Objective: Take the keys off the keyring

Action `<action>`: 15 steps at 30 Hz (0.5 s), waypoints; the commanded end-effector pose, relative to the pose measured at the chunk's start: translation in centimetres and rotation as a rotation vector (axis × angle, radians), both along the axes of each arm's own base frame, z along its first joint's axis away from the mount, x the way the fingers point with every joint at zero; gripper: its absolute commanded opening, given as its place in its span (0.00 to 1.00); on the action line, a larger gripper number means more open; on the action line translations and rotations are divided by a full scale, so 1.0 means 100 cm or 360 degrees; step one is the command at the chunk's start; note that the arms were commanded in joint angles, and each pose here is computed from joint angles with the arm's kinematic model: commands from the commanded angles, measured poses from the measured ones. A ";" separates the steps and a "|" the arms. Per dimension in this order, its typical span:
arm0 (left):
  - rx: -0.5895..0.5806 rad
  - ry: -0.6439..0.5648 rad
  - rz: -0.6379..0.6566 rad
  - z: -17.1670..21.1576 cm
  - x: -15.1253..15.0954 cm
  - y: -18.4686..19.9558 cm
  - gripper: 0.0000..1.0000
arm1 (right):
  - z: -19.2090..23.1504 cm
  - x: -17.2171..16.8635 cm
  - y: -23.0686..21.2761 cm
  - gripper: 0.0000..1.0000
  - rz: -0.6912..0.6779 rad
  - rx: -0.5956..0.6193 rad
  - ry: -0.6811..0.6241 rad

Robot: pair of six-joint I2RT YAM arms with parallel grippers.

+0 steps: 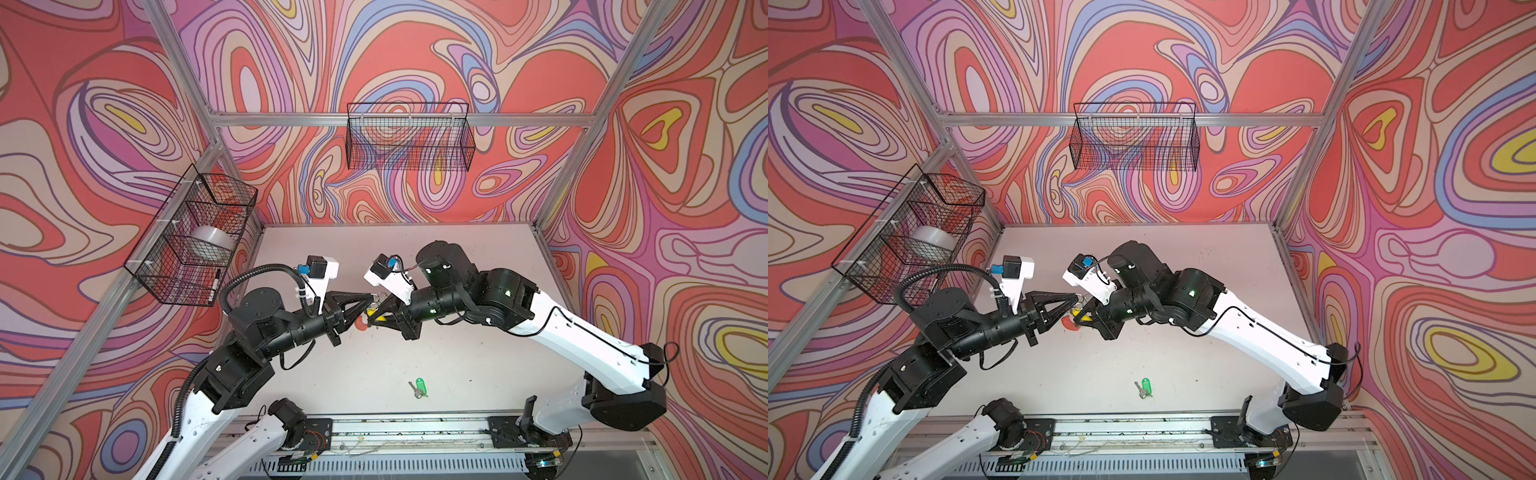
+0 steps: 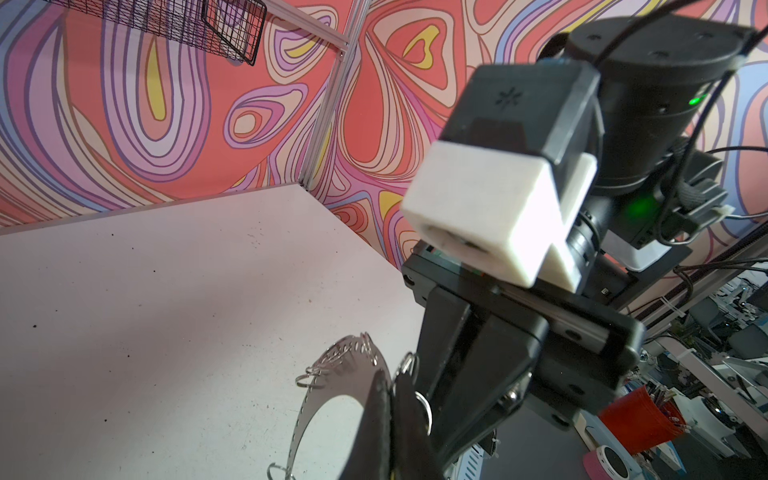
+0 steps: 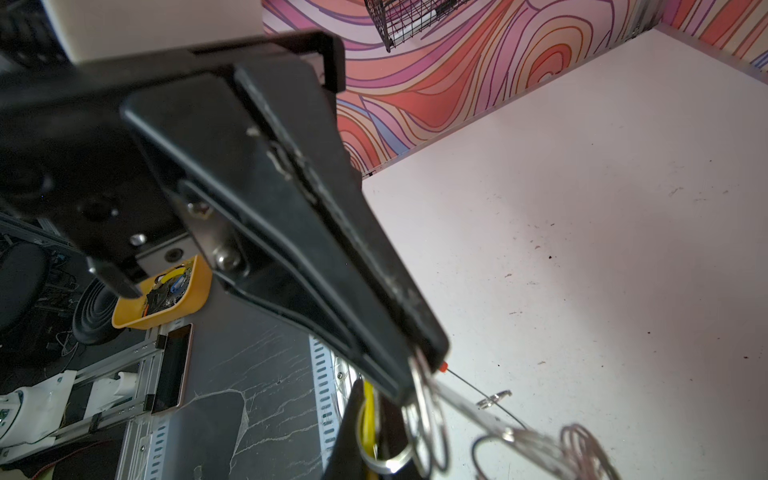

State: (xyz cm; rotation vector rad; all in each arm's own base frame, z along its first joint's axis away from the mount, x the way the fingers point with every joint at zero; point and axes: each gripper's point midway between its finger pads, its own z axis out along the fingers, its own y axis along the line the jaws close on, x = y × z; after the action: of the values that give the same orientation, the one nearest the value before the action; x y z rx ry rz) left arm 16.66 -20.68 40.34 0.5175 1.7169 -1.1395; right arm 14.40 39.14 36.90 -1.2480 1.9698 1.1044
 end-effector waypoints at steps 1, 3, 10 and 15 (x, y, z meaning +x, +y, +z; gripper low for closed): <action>-0.0095 -0.0097 -0.0023 0.020 -0.002 -0.002 0.00 | -0.017 -0.014 0.012 0.00 0.0112 -0.0021 0.0085; -0.0094 -0.0091 -0.0025 0.019 -0.001 -0.003 0.00 | -0.019 -0.016 0.011 0.00 0.0129 -0.0017 0.0095; -0.0133 -0.0128 -0.0033 0.027 -0.002 -0.003 0.00 | -0.028 -0.022 0.010 0.00 0.0177 -0.0016 0.0121; -0.0120 -0.0133 -0.0030 0.026 -0.003 -0.002 0.00 | -0.031 -0.023 0.005 0.00 0.0163 -0.0032 0.0115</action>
State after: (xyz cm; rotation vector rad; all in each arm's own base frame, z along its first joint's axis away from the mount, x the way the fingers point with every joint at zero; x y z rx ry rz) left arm 16.59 -20.82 39.84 0.5180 1.7341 -1.1510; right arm 13.81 39.74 35.25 -1.2829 1.9601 1.1614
